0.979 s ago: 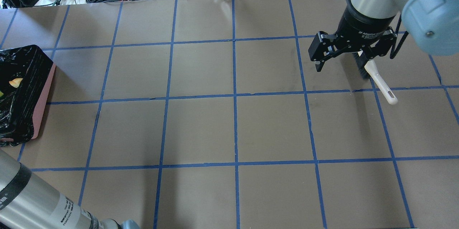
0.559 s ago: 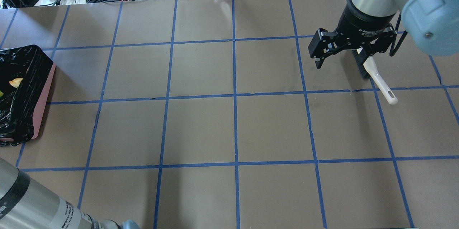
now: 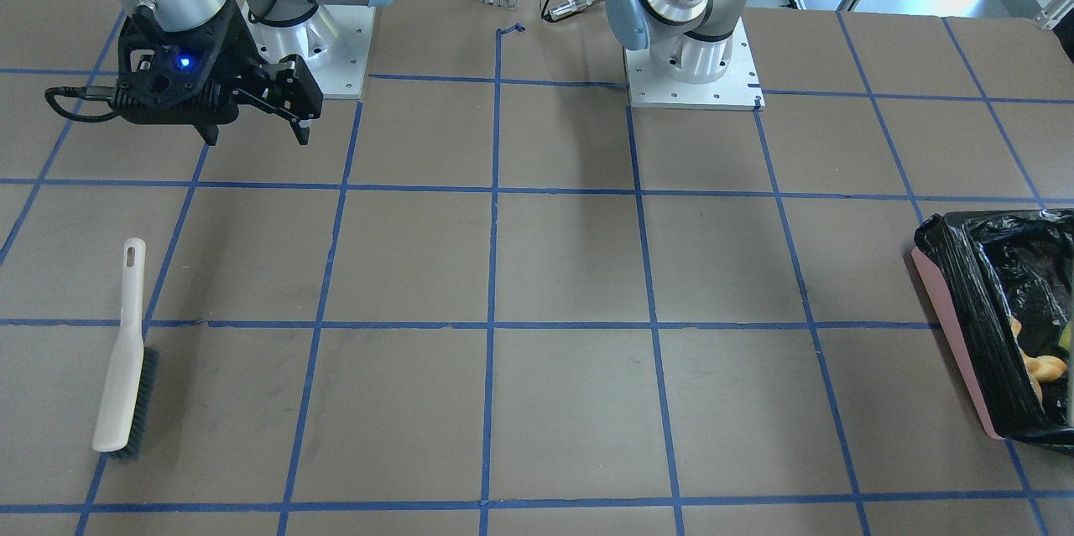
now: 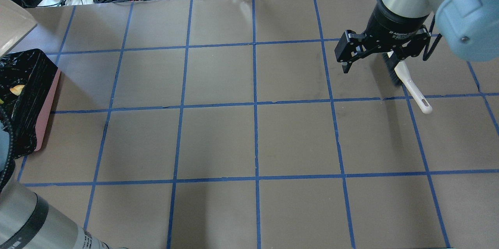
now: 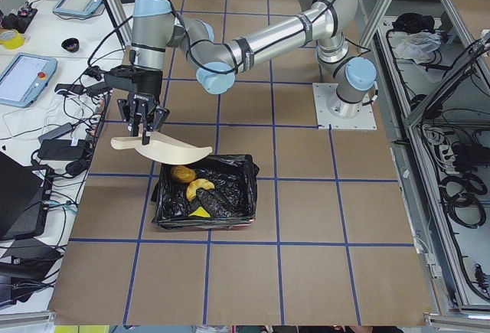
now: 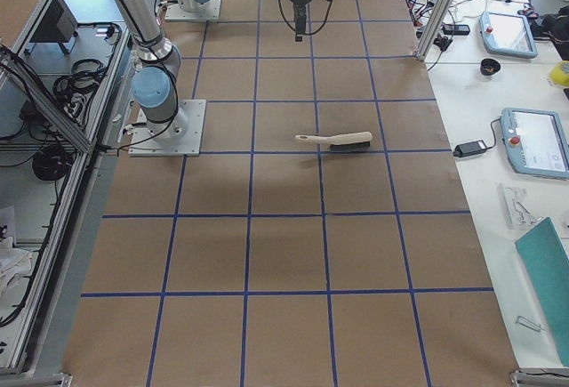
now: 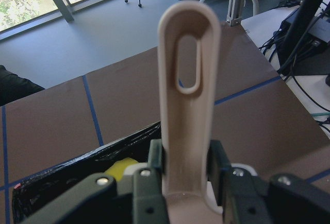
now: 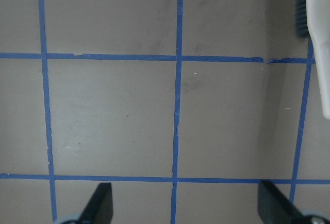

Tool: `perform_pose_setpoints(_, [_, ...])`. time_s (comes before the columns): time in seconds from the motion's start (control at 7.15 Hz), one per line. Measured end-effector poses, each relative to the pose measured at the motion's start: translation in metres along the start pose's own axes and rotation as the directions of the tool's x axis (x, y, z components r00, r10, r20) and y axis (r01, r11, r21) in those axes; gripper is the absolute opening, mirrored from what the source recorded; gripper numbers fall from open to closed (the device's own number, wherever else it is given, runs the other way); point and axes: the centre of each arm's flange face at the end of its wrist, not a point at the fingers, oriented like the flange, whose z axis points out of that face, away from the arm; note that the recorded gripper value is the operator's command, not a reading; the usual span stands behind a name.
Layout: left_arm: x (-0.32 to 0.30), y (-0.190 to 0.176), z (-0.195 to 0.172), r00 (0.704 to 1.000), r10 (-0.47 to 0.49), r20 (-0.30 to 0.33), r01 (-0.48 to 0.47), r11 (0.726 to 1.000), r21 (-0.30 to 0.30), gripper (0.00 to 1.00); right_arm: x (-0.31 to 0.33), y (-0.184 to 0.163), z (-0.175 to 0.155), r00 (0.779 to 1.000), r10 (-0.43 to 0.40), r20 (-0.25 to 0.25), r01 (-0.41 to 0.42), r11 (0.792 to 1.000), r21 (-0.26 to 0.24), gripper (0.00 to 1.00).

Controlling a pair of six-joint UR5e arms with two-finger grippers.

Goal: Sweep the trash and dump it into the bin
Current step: 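Swing the beige dustpan away from the black bin with the left gripper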

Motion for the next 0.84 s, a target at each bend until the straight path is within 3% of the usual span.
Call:
perform_pose_setpoints(0.42, [0.055, 0.074, -0.023, 0.996, -0.046, -0.078, 0.029, 0.979, -0.202, 0.00, 0.000, 0.000, -0.001, 1.000, 0.003, 0.002, -0.003, 1.000, 0.004, 1.00])
perform_pose_setpoints(0.84, [0.102, 0.159, -0.015, 0.984, -0.133, -0.117, 0.073, 0.905, -0.419, 0.00, 0.000, -0.002, -0.003, 1.000, 0.003, 0.002, -0.003, 1.000, 0.025, 1.00])
